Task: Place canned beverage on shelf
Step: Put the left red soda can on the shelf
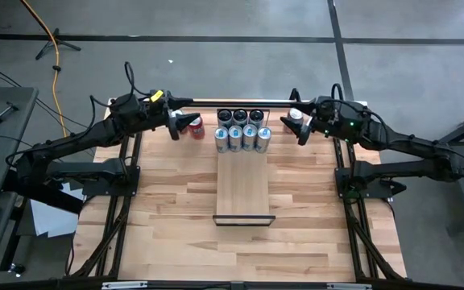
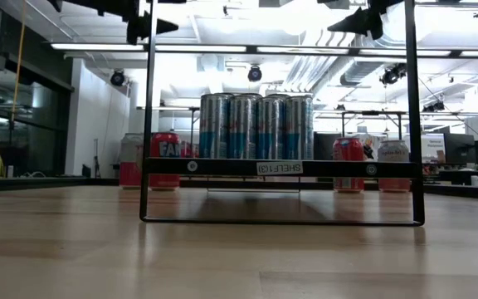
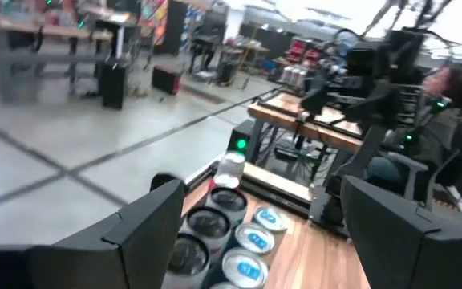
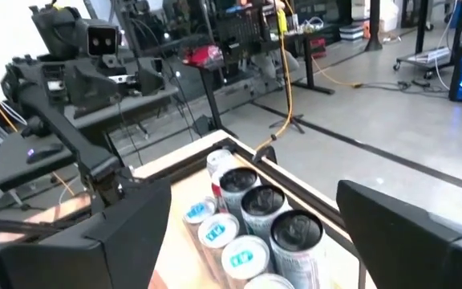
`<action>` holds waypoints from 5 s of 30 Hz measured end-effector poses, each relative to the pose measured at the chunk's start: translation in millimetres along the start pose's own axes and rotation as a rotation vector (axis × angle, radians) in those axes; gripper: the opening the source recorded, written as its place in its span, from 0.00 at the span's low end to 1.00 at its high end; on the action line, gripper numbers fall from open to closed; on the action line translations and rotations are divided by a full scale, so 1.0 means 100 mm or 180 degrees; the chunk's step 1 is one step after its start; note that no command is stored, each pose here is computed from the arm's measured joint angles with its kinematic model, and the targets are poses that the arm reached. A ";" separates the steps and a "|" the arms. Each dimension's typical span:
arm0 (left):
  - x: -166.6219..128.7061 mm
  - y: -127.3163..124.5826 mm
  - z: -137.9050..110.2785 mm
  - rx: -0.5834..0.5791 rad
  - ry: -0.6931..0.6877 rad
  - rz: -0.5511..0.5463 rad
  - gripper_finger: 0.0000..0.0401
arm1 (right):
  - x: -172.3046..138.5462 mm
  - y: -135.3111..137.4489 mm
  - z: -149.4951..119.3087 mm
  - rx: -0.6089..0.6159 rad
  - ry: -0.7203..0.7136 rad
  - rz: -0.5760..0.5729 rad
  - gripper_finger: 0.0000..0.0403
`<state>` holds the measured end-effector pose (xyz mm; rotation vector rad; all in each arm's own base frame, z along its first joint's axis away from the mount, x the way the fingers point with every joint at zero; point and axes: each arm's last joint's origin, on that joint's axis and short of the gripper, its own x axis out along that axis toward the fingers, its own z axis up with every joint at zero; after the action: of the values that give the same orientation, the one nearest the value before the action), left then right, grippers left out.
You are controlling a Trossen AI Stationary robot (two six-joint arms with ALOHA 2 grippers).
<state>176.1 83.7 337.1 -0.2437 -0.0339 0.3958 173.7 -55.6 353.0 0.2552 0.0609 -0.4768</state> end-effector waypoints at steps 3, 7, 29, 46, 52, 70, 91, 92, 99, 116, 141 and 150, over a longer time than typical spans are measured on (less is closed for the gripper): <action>0.00 0.02 -0.05 -0.0130 0.0145 0.0095 0.74 | 0.00 -0.01 -0.01 -0.0008 0.0038 -0.0033 0.85; -0.01 0.03 -0.11 -0.0156 0.0337 0.0160 0.74 | 0.00 -0.01 -0.01 -0.0008 0.0035 -0.0036 0.85; -0.08 0.52 -0.44 -0.1633 0.1489 0.1255 0.74 | -0.01 -0.07 0.01 0.0564 -0.0222 -0.0736 0.85; 0.74 1.15 -0.43 -0.1032 0.2809 0.1690 0.74 | 0.06 -0.08 -0.06 0.0696 -0.0128 -0.0849 0.85; 0.95 1.12 -0.41 -0.1025 0.2857 0.1524 0.74 | 0.15 -0.08 -0.13 0.0640 0.0036 -0.0898 0.85; 1.12 0.93 -0.69 -0.0605 0.3320 0.1823 0.74 | 0.19 -0.08 -0.16 0.0615 0.0090 -0.0889 0.85; 1.29 0.89 -0.98 -0.0340 0.3555 0.1903 0.74 | 0.19 -0.08 -0.16 0.0616 0.0094 -0.0881 0.85; 1.29 0.89 -0.98 -0.0338 0.3553 0.1904 0.74 | 0.19 -0.08 -0.16 0.0616 0.0094 -0.0881 0.85; 1.29 0.87 -0.98 -0.0274 0.3566 0.1861 0.73 | 0.19 -0.08 -0.16 0.0615 0.0094 -0.0882 0.85; 1.06 0.75 -0.41 -0.0224 0.3197 0.1944 0.57 | 0.19 -0.08 -0.17 0.0613 0.0128 -0.0898 0.85; 0.24 -0.10 0.93 0.0575 0.1541 0.0404 0.57 | 0.21 -0.02 -0.14 0.0682 0.0225 -0.0301 0.85; 0.47 -0.63 0.66 0.1420 0.1783 -0.0672 0.57 | 0.36 0.21 -0.07 0.0823 0.0587 0.1196 0.85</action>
<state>238.2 60.6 416.0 0.0967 0.5698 0.1075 214.8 -52.0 346.9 0.5529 0.1286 -0.0844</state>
